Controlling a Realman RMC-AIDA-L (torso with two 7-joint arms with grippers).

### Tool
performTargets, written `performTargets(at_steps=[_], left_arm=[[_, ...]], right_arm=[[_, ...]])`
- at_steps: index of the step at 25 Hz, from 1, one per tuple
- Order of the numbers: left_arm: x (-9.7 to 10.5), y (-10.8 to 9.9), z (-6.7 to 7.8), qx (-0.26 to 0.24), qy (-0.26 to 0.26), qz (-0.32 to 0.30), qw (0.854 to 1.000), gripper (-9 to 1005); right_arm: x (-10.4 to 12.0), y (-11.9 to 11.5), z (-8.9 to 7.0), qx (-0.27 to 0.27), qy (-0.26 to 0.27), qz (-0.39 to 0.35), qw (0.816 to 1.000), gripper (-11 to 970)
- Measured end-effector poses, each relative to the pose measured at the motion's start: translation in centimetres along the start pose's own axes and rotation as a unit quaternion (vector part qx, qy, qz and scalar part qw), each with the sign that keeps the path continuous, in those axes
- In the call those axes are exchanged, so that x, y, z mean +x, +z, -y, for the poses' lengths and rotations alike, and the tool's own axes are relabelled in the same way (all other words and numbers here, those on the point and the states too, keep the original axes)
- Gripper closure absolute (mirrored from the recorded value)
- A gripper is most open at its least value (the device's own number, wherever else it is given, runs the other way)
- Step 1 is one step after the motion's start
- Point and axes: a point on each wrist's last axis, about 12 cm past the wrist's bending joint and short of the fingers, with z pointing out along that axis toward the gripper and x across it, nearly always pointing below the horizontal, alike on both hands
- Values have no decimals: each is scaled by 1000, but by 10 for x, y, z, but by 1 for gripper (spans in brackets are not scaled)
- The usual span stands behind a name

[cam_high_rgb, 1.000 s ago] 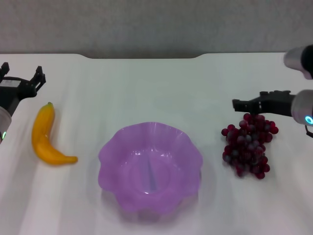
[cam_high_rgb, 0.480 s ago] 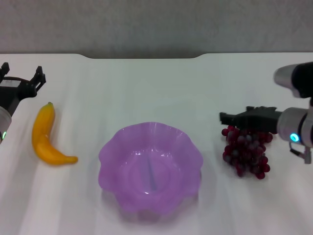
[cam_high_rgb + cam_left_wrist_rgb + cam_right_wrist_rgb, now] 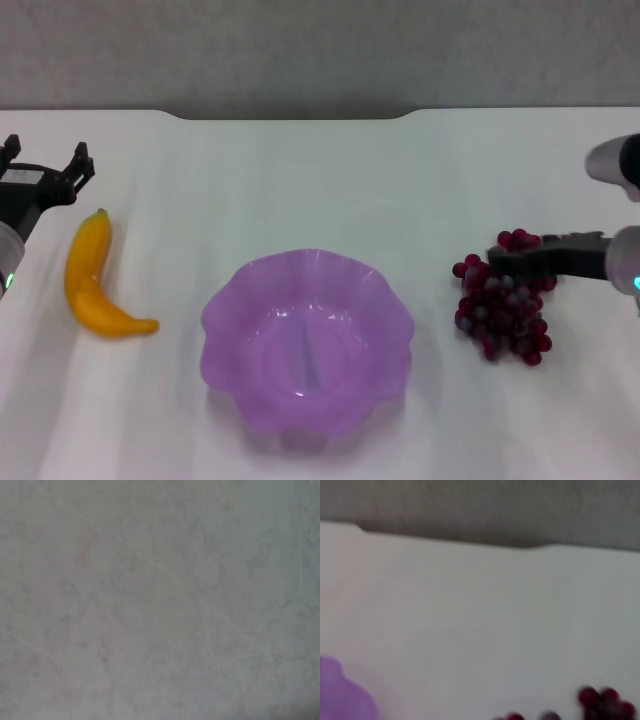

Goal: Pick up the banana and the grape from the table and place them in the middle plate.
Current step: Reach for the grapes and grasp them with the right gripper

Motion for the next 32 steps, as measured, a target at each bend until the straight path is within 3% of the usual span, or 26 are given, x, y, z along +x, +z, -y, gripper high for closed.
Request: performTargets(at_steps=[8,14,24,32], left_arm=[[-1,1,1,4,4,1,1000,116],[-2,1,3,5,3,1,1000,119],[-1,2,3,6,4,0,1000,119],[1,1,2,4,4,-4,1000,119]], right_arm=[[0,-2,-1,3,-33,-33,999,126],[2,9,-15,-8,-56,-46,997,132],[12,23,-33,-18,-62,-60,996,142],[20,21,-34,-23,-58,-79,995,150]])
